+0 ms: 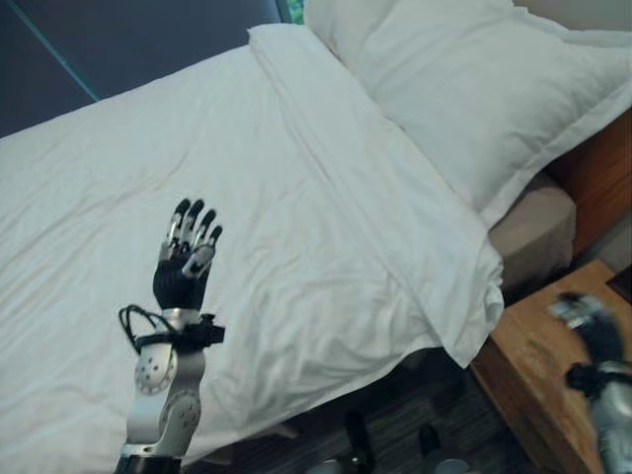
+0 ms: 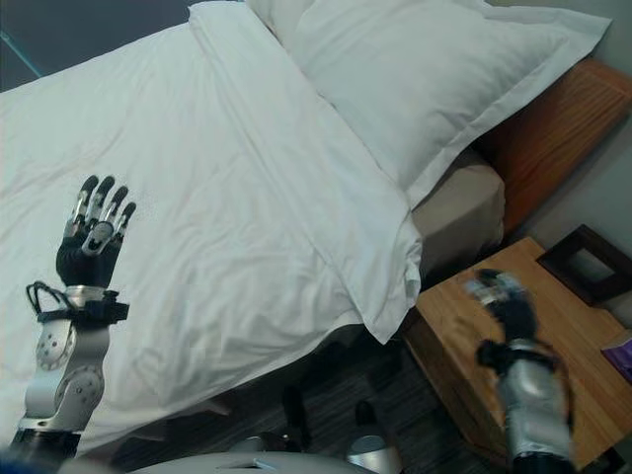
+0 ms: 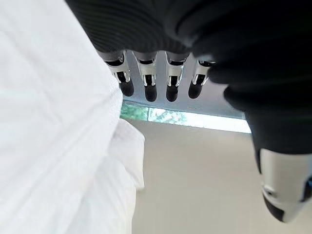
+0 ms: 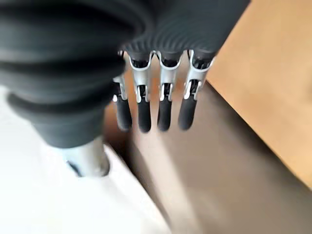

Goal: Making the bed.

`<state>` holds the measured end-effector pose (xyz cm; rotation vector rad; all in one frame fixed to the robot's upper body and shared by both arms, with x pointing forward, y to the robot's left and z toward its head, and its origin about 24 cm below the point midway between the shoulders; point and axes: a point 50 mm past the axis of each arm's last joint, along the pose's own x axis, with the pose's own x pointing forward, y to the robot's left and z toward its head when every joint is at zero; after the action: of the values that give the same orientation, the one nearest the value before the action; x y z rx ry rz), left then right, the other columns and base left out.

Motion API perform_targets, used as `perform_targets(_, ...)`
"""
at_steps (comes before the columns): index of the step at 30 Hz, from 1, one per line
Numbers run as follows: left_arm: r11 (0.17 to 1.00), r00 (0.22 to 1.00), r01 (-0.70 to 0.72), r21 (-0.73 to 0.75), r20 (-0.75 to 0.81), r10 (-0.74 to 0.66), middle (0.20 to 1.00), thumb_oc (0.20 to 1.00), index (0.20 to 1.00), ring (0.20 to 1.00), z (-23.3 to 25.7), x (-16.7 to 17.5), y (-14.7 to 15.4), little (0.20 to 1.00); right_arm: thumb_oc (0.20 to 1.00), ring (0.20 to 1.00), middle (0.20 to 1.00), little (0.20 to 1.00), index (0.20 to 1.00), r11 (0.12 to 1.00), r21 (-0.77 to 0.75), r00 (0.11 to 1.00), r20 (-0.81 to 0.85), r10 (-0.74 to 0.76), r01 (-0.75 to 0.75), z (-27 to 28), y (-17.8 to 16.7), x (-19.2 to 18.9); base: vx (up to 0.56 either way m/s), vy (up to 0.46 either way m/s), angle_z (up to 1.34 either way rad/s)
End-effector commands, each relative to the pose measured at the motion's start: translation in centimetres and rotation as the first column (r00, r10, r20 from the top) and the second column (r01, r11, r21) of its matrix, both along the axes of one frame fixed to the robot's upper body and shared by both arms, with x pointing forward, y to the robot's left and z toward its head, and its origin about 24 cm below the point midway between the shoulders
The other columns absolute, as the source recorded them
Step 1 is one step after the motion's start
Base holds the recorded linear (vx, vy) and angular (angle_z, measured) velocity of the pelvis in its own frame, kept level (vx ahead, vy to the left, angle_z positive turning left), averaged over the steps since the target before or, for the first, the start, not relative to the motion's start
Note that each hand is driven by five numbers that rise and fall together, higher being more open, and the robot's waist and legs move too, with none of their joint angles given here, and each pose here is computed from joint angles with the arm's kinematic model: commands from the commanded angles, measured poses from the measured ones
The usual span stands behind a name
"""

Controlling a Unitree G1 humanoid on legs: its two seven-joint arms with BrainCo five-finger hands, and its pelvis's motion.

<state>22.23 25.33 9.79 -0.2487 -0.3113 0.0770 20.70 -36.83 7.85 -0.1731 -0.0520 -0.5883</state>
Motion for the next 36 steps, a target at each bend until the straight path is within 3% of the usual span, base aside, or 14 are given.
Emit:
perform_targets(1, 0.999, 0.995, 0.040, 0.023, 0.093, -0.042, 1.000, 1.000, 1.000, 1.000, 1.9, 1.1, -0.3, 1.000, 0.200, 0.200, 0.200, 0.200, 0.200, 0.987, -0.153, 0.978, 0.209, -0.027, 0.059, 5.2, -0.6, 1.9, 0.00, 0.000, 0.00)
perform_targets(6, 0.996, 0.994, 0.081, 0.023, 0.067, -0.082, 1.000, 1.000, 1.000, 1.000, 1.4, 1.0, -1.2, 1.000, 0.200, 0.200, 0.200, 0.200, 0.200, 0.973, -0.224, 0.942, 0.314, 0.117, -0.046, 8.5, 2.0, 3.8, 0.00, 0.000, 0.01)
perform_targets(8, 0.995, 0.993, 0.099, 0.021, 0.070, -0.100, 1.000, 1.000, 1.000, 1.000, 1.5, 1.1, -1.7, 1.000, 0.200, 0.200, 0.200, 0.200, 0.200, 0.959, -0.234, 0.905, 0.352, 0.237, -0.160, 9.3, 4.6, 4.9, -0.03, -0.012, -0.04)
perform_targets(10, 0.989, 0.988, 0.147, -0.010, 0.060, -0.146, 1.000, 1.000, 1.000, 1.000, 1.2, 1.4, -3.0, 1.000, 0.200, 0.200, 0.200, 0.200, 0.200, 0.901, -0.193, 0.805, 0.405, 0.433, -0.388, 9.5, 9.4, 6.5, -0.04, -0.013, -0.03)
perform_targets(11, 0.989, 0.988, 0.145, -0.010, 0.060, -0.144, 1.000, 1.000, 1.000, 1.000, 1.2, 1.4, -2.9, 1.000, 0.200, 0.200, 0.200, 0.200, 0.200, 0.901, -0.192, 0.804, 0.406, 0.435, -0.390, 9.5, 9.4, 6.5, -0.03, -0.015, -0.04)
perform_targets(13, 0.985, 0.984, 0.171, -0.031, 0.051, -0.169, 1.000, 1.000, 1.000, 1.000, 0.9, 1.6, -3.6, 1.000, 0.200, 0.200, 0.200, 0.200, 0.200, 0.822, -0.173, 0.709, 0.432, 0.558, -0.542, 9.7, 12.8, 7.2, -0.01, -0.010, 0.02)
perform_targets(21, 0.976, 0.981, 0.194, -0.096, 0.011, -0.194, 1.000, 1.000, 1.000, 1.000, -0.3, 1.7, -4.8, 1.000, 0.200, 0.200, 0.200, 0.200, 0.200, 0.586, 0.013, 0.534, 0.429, 0.729, -0.810, 7.4, 20.0, 9.2, -0.01, -0.009, -0.02)
perform_targets(28, 0.972, 0.976, 0.217, -0.087, 0.000, -0.217, 1.000, 1.000, 1.000, 1.000, -0.3, 2.1, -5.4, 1.000, 0.200, 0.200, 0.200, 0.200, 0.200, 0.546, 0.113, 0.549, 0.344, 0.762, -0.830, 5.7, 23.2, 11.7, 0.00, -0.005, 0.00)
perform_targets(36, 0.962, 0.969, 0.248, -0.113, 0.021, -0.247, 1.000, 1.000, 1.000, 1.000, 0.0, 2.7, -6.3, 1.000, 0.200, 0.200, 0.200, 0.200, 0.200, 0.541, 0.104, 0.548, 0.254, 0.797, -0.835, 5.6, 25.3, 13.8, -0.01, -0.006, 0.00)
